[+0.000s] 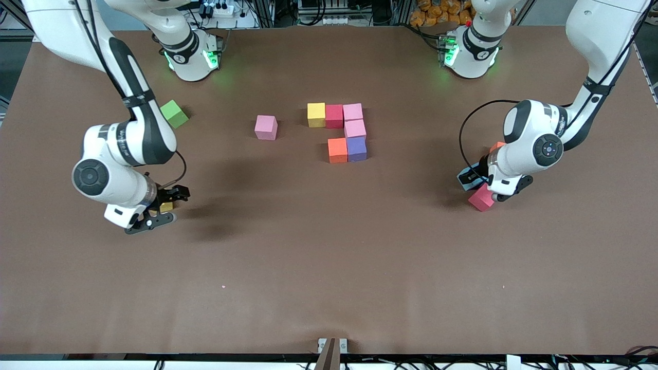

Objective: Form number 2 with 11 blocks
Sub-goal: 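Grasp yellow block with the right gripper while the left gripper grasps cyan, then carry cyan below orange with the left gripper while the right gripper lifts yellow, then set cyan below orange with the left gripper while the right gripper carries yellow, then release cyan with the left gripper while the right gripper brings yellow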

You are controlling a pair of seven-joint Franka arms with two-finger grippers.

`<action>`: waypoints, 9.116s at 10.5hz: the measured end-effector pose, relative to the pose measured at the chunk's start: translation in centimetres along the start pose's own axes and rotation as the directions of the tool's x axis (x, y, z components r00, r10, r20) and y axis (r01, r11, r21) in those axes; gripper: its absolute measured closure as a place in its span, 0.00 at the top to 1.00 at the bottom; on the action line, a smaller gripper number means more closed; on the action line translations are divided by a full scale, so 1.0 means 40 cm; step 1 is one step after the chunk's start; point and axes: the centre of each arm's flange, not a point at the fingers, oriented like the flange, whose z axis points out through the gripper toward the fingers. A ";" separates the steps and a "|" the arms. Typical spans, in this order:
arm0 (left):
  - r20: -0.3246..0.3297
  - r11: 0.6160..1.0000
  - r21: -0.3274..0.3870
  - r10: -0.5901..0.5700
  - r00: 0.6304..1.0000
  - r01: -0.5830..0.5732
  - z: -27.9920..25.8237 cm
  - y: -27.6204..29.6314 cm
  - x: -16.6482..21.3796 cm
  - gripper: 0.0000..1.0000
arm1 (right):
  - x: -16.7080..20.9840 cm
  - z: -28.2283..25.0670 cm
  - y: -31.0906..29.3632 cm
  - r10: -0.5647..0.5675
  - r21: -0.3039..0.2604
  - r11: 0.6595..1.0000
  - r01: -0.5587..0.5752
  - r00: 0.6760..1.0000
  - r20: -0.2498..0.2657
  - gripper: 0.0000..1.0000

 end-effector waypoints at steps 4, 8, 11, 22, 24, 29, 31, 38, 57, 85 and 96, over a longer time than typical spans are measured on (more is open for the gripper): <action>-0.020 1.000 -0.004 0.001 1.000 -0.001 -0.017 0.023 -0.003 0.54 | -0.057 0.056 0.135 0.097 0.011 0.995 -0.097 0.995 0.002 1.00; -0.047 0.986 -0.061 -0.157 0.986 0.155 -0.115 0.203 -0.104 0.54 | -0.107 0.145 0.125 0.087 -0.004 0.996 -0.087 0.995 -0.048 1.00; -0.042 0.953 -0.098 -0.293 0.955 0.288 -0.196 0.361 -0.223 0.54 | -0.121 0.159 0.136 0.067 -0.007 0.998 -0.067 0.997 -0.045 1.00; 0.218 0.579 -0.090 -0.783 0.583 0.811 -0.287 0.750 -0.704 0.54 | -0.141 0.186 0.158 0.053 0.000 0.999 -0.053 0.998 -0.024 0.76; 0.273 0.490 -0.083 -0.826 0.492 0.868 -0.272 0.774 -0.709 0.54 | -0.140 0.184 0.156 0.052 0.000 0.999 -0.052 0.998 -0.025 0.58; 0.249 0.311 -0.077 -0.914 0.320 0.947 -0.177 0.864 -0.764 0.54 | -0.095 0.074 0.102 -0.051 0.006 0.999 0.051 0.999 -0.011 0.53; 0.274 0.257 -0.078 -0.923 0.268 0.963 -0.158 0.882 -0.776 0.54 | -0.068 0.017 0.062 -0.083 0.013 0.996 0.083 0.997 -0.001 0.53; 0.266 0.230 -0.094 -0.932 0.247 0.969 0.031 0.920 -0.819 0.54 | -0.035 -0.022 0.015 -0.119 0.006 0.993 0.119 0.993 -0.018 0.53; 0.174 0.368 -0.125 -0.906 0.385 0.922 0.148 0.905 -0.892 0.54 | -0.030 -0.027 0.005 -0.120 0.012 0.993 0.120 0.993 -0.018 0.53; 0.192 0.474 -0.343 -0.810 0.554 0.811 -0.336 0.862 -0.925 1.00 | 0.031 -0.056 -0.577 0.127 0.117 0.986 -0.121 0.991 -0.049 0.53; -0.134 0.977 -0.007 0.212 0.968 -0.215 -0.409 0.526 -0.266 1.00 | -0.009 0.103 -1.093 0.209 0.090 0.975 -0.205 0.977 -0.032 0.53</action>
